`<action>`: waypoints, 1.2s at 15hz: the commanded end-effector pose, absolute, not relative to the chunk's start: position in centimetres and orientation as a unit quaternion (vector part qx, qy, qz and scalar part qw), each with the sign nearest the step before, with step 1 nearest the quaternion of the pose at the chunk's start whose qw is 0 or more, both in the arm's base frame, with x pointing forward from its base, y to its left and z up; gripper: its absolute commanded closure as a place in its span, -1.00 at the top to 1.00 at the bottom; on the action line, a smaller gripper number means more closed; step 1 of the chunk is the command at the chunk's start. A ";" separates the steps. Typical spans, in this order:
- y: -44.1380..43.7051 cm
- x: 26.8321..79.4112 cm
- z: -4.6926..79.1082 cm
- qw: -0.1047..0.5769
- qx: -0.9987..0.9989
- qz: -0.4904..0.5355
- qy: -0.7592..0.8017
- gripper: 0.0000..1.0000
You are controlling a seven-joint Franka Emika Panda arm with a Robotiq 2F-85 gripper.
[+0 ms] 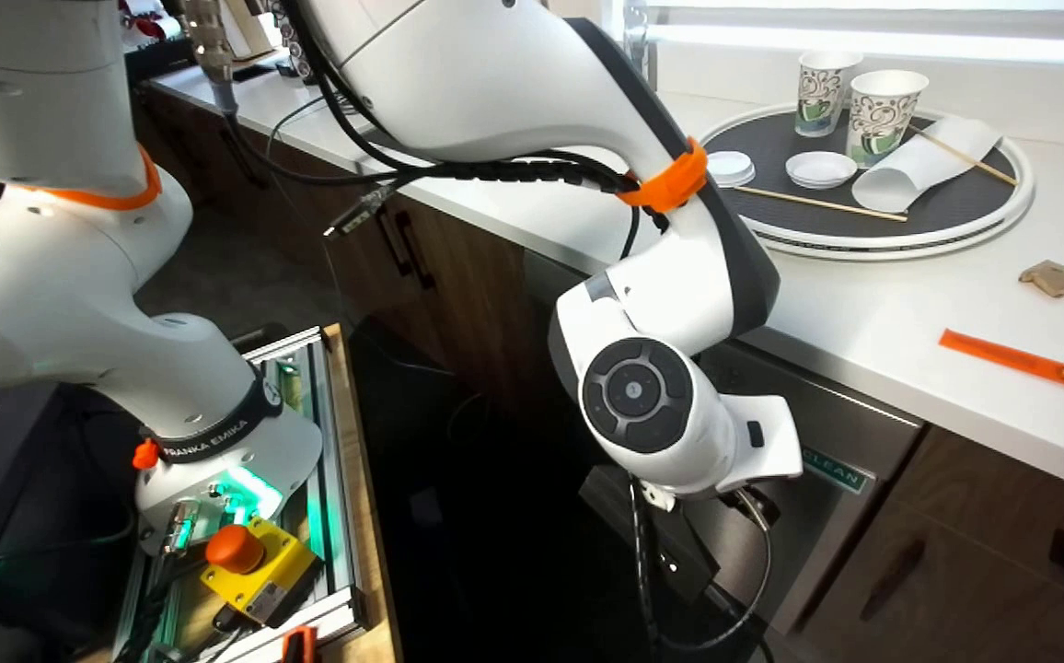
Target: Press a button on the dishwasher
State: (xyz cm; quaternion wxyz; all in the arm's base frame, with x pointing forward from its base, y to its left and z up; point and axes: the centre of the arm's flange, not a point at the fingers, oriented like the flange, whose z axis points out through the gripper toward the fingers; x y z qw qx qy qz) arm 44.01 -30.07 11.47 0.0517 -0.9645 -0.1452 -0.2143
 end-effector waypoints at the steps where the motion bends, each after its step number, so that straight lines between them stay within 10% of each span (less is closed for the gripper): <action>1: -30.5 44.6 8.6 0.063 -0.953 -0.252 -0.159 1.00; 17: -30.1 47.2 7.0 0.070 -0.943 -0.268 -0.182 1.00; 18: -30.1 47.6 6.8 0.072 -0.942 -0.272 -0.182 0.50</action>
